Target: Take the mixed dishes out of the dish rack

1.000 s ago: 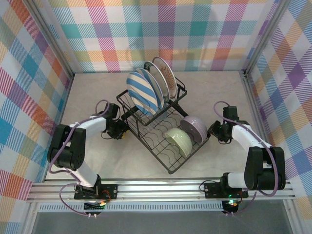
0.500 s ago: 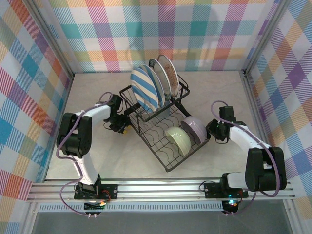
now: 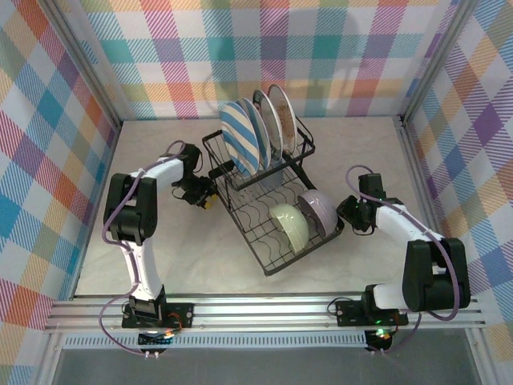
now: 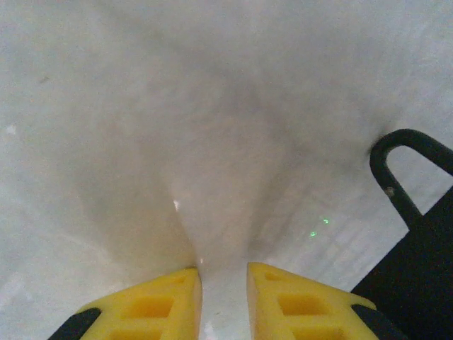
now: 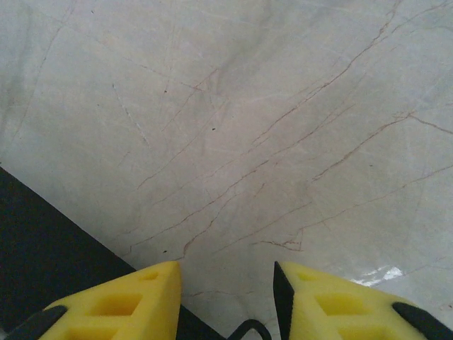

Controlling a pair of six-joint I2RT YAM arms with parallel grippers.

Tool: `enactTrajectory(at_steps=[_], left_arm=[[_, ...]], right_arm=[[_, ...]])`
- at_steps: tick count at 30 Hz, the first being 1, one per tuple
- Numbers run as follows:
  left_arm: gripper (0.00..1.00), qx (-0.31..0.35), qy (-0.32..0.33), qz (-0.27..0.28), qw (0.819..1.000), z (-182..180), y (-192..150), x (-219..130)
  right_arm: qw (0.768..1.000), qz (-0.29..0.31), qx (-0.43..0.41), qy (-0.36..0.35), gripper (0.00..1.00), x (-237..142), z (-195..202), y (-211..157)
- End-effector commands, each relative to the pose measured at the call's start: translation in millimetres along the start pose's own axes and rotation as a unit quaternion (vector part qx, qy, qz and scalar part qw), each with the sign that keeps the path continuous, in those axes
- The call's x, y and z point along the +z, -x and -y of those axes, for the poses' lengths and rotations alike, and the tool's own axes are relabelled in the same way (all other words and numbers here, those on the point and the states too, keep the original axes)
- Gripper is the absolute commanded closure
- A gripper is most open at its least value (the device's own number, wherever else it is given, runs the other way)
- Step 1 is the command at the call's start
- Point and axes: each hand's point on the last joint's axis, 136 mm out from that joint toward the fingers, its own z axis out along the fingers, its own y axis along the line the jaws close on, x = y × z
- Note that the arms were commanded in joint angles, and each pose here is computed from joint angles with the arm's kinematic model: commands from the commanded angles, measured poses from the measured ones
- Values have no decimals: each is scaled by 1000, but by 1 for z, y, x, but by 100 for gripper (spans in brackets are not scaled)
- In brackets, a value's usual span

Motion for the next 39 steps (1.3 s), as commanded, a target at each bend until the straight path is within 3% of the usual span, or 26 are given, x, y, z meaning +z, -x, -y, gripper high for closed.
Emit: enactTrajectory(at_steps=[1,8,14,20,26,28,39], left_arm=[[76,76,-148,91,982,93,55,-7],[75,83,-157,84,981,112,68,-6],[75,65,-161,92,981,111,85,-15],[73,44,-152,109,981,86,104,-38],[66,30,-141,141,980,50,115,-80],[61,34,-134,153,978,40,115,-97],[6,104,-143,223,959,7,60,-195]], right_arm=[[997,-69,-4,-17,59,5,7,-33],[998,-59,-5,-26,57,2,4,-24],[996,-39,2,-83,54,-6,12,-5],[993,-17,12,-120,48,-19,14,25],[993,28,29,-107,36,-49,15,67],[994,54,15,-96,32,-66,6,83],[979,179,-79,49,16,-187,-91,127]])
